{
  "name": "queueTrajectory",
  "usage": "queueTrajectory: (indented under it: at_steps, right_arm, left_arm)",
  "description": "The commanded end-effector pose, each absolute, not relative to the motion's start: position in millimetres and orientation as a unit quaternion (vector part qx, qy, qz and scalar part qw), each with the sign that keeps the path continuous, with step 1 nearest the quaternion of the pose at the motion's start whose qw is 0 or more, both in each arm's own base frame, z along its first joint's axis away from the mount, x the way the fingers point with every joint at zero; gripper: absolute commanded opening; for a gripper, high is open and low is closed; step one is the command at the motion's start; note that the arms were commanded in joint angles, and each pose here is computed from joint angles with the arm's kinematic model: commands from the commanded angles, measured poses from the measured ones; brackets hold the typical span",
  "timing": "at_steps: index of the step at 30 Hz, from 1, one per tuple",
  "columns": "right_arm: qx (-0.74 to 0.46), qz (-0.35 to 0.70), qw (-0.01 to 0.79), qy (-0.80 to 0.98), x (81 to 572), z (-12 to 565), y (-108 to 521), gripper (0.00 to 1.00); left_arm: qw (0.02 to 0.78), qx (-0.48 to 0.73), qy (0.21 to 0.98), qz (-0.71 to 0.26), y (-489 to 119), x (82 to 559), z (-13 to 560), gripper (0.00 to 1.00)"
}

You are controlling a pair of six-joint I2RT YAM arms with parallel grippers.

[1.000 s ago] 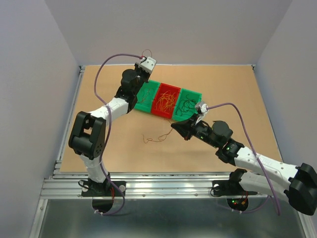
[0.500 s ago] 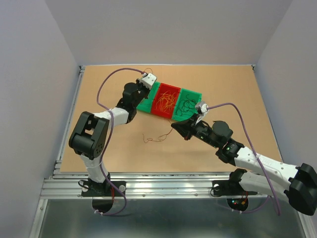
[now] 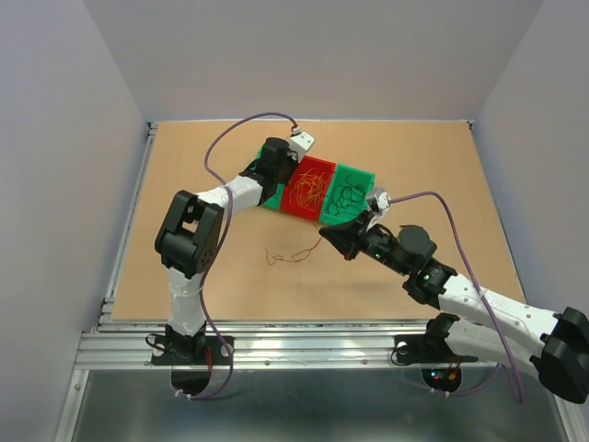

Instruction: Untangle the cables

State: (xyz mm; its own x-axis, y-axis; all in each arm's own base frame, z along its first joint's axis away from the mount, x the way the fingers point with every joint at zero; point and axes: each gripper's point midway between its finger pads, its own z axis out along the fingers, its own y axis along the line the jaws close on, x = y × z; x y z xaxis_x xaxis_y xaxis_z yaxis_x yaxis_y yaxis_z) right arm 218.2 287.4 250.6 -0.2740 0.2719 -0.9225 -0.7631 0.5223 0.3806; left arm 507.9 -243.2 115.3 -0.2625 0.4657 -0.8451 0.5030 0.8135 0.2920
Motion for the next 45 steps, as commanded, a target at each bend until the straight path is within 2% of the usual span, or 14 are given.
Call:
queueTrajectory:
  at_steps: [1, 9, 15, 20, 21, 25, 27, 36, 45]
  right_arm:
    - [-0.178, 0.469, 0.599, 0.624, 215, 288, 286, 0.01]
    - [-0.178, 0.469, 0.599, 0.624, 215, 289, 286, 0.0]
    - [-0.183, 0.472, 0.597, 0.623, 213, 289, 288, 0.01]
    - [-0.178, 0.472, 0.602, 0.619, 213, 292, 284, 0.0]
    - [-0.178, 0.472, 0.602, 0.619, 213, 292, 284, 0.01]
    - [-0.178, 0.471, 0.599, 0.623, 214, 290, 286, 0.01]
    - [-0.18, 0.471, 0.598, 0.622, 214, 291, 286, 0.01]
    - [-0.18, 0.471, 0.599, 0.622, 213, 292, 286, 0.0]
    - [-0.179, 0.472, 0.601, 0.62, 212, 295, 285, 0.01]
  left_arm:
    - [0.477, 0.292, 0.829, -0.005, -226, 494, 117, 0.0]
    - [0.422, 0.303, 0.855, -0.01, -207, 480, 84, 0.0]
    - [0.332, 0.311, 0.88, -0.135, -208, 481, 58, 0.0]
    - [0.293, 0.317, 0.891, -0.141, -207, 479, 34, 0.0]
    - [0.298, 0.318, 0.889, -0.138, -207, 481, 37, 0.02]
    - [0.365, 0.317, 0.867, -0.121, -200, 484, 65, 0.31]
    - [0.411, 0.31, 0.849, -0.116, -198, 484, 98, 0.36]
    - [0.516, 0.285, 0.803, -0.092, -184, 474, 161, 0.46]
    - [0.501, 0.284, 0.814, -0.07, -179, 478, 151, 0.47]
